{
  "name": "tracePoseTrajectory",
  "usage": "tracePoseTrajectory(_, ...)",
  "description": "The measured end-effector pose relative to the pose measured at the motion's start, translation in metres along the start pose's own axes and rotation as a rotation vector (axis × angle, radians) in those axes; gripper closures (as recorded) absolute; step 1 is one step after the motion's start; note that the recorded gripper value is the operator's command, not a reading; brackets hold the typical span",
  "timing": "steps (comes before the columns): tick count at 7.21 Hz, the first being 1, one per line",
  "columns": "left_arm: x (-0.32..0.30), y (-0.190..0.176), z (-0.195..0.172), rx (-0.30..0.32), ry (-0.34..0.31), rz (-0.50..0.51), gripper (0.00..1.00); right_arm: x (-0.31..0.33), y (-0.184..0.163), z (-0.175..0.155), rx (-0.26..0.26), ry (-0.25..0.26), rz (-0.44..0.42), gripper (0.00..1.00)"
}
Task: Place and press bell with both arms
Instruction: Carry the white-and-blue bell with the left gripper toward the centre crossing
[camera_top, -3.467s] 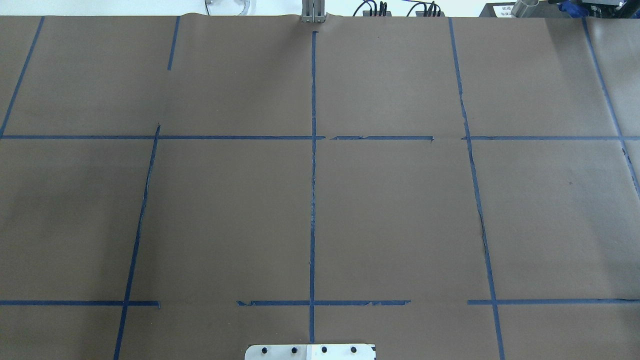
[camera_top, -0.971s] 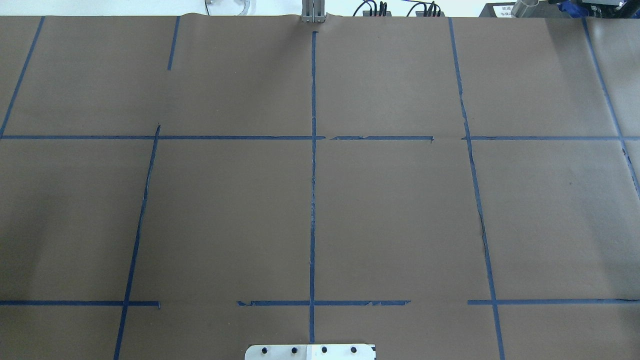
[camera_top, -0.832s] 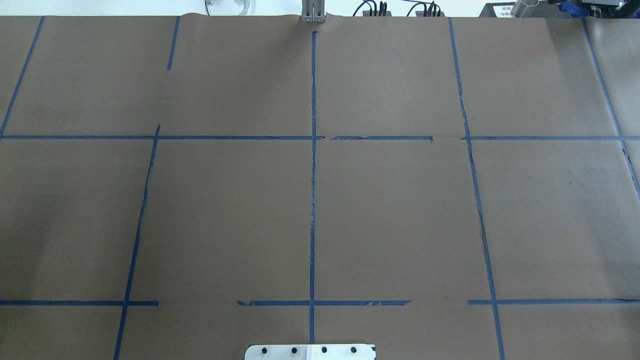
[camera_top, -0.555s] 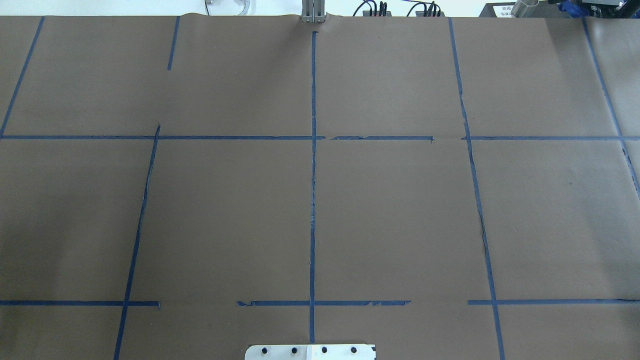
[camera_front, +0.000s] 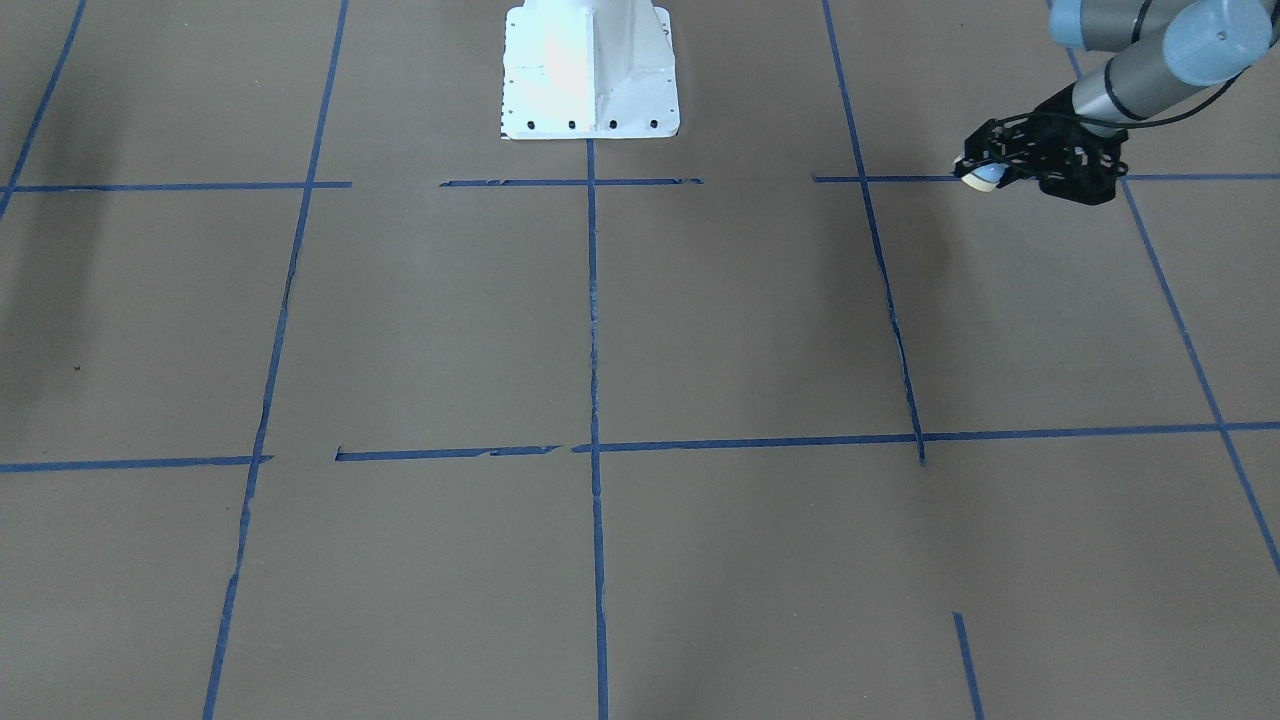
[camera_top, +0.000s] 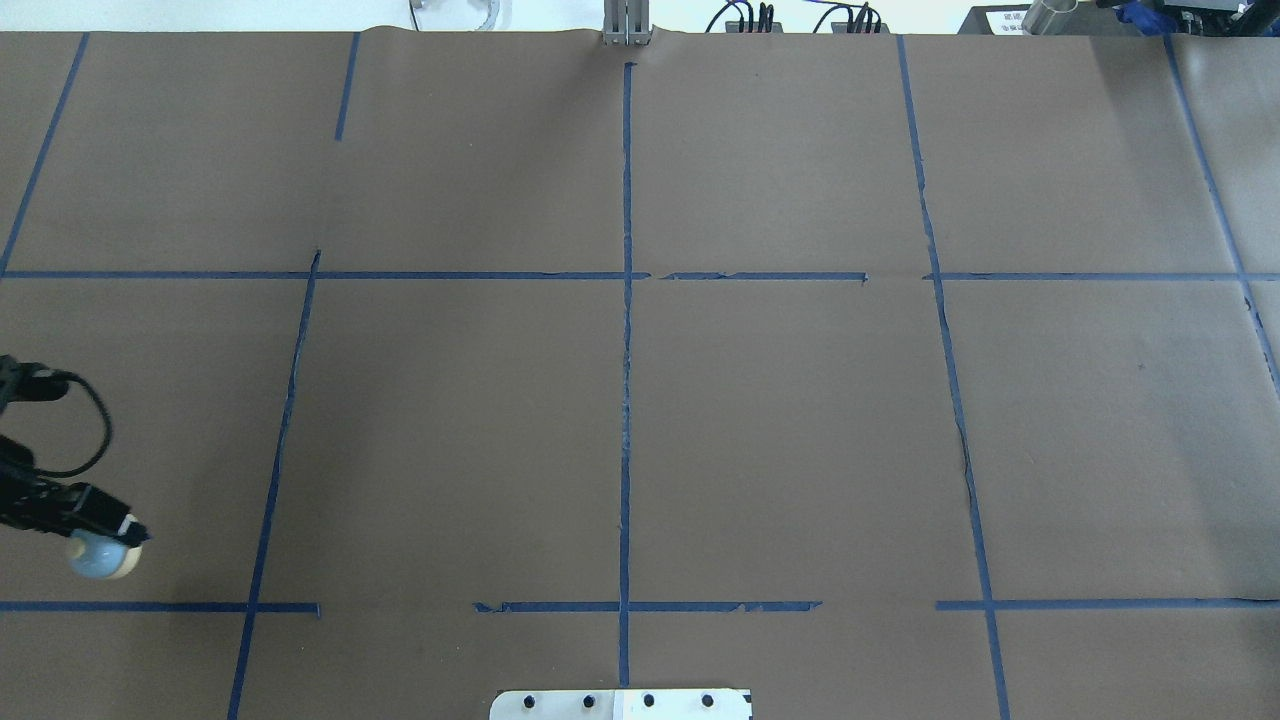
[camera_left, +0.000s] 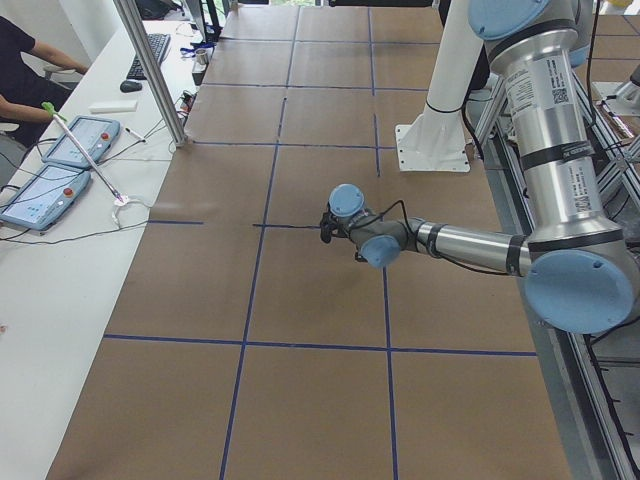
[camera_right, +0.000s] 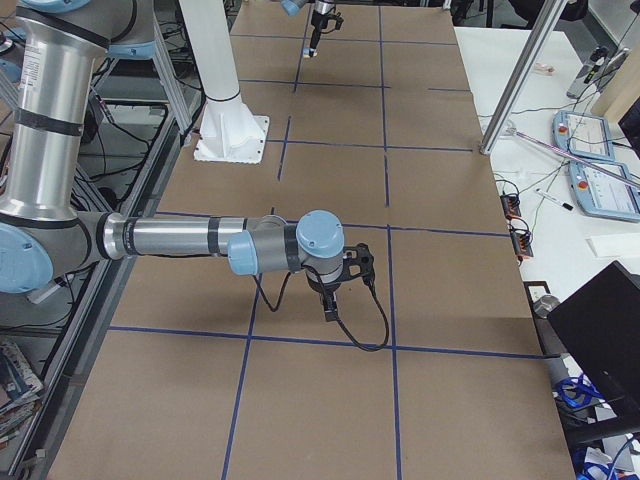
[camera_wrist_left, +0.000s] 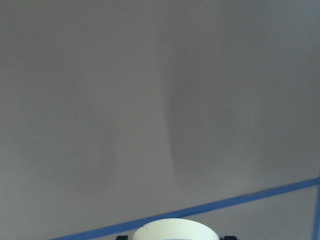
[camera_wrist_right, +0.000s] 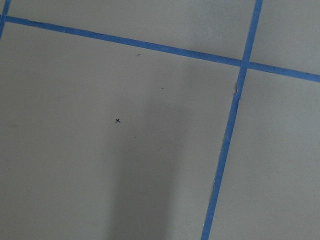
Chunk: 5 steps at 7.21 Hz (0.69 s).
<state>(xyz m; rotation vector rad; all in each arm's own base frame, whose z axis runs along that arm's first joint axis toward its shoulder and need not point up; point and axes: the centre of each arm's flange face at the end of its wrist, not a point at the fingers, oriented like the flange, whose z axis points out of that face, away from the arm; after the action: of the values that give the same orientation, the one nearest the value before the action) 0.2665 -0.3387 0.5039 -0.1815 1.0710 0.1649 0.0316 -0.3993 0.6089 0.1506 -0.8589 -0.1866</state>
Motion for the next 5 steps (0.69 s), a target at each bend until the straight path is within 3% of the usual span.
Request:
tracePoseTrajectory(1, 0.071, -0.038, 0.006, -0.002, 0.016, -0.024, 1.00, 0.001, 0.000, 0.001, -0.002, 0.000, 0.002, 0.00)
tracePoseTrajectory(3, 0.216, -0.112, 0.020, -0.011, -0.033, -0.071, 1.00, 0.003, -0.001, 0.003, -0.007, 0.001, 0.005, 0.00)
tracePoseTrajectory(5, 0.305, -0.168, 0.045, -0.007, -0.078, -0.116, 1.00, 0.008, -0.001, 0.009, -0.017, 0.001, 0.014, 0.00)
